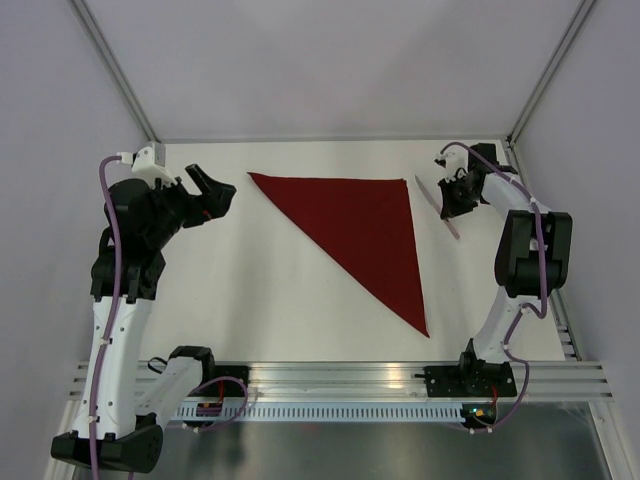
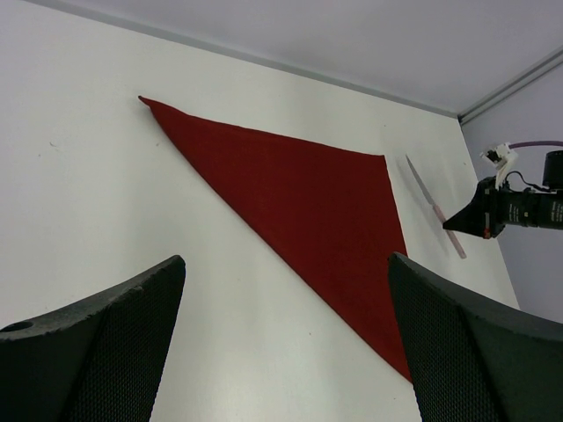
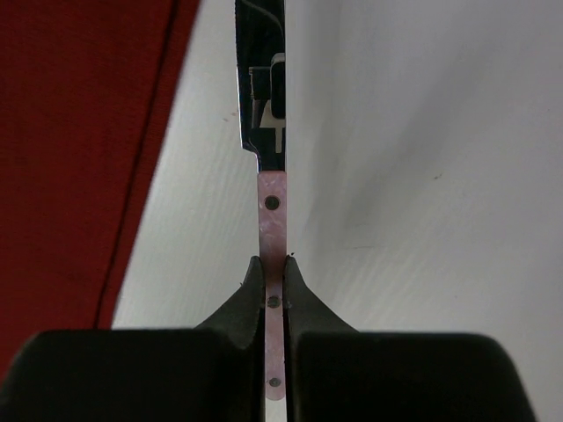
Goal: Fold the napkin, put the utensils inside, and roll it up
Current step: Place the utensil onto the napkin
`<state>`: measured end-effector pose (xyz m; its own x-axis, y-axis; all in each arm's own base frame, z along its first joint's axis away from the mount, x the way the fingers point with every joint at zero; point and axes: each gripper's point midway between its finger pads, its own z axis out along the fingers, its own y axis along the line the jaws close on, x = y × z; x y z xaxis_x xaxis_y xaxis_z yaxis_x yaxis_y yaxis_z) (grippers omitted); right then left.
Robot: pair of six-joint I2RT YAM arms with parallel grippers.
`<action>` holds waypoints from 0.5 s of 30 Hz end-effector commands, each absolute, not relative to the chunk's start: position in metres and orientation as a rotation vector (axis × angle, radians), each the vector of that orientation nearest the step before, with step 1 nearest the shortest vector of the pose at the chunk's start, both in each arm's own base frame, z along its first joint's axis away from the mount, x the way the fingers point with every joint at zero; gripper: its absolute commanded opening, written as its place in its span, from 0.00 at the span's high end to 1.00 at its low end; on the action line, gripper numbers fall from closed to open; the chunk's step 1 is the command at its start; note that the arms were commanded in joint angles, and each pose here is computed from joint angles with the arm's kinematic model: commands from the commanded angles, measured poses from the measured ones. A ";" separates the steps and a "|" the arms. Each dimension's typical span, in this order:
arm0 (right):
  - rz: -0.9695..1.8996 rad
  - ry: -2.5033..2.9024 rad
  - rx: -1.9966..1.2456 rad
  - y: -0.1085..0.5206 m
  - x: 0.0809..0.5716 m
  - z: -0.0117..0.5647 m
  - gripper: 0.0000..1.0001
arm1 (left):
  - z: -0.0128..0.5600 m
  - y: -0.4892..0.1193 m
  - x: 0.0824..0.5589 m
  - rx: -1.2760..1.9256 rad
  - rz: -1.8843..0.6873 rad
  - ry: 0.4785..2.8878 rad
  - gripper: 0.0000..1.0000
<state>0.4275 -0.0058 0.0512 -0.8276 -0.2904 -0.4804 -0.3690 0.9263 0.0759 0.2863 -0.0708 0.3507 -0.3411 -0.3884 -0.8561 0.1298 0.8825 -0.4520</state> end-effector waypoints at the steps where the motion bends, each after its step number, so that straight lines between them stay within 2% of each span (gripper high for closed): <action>1: 0.260 2.486 -0.480 0.023 0.436 0.112 0.99 | 0.362 -0.075 0.288 -0.196 -0.575 1.818 0.00; 6: 0.306 2.439 -0.526 0.060 0.429 0.138 1.00 | 0.362 -0.075 0.290 -0.197 -0.577 1.821 0.00; 15: 0.474 2.431 -0.643 0.168 0.406 0.138 1.00 | 0.363 -0.077 0.293 -0.202 -0.590 1.828 0.00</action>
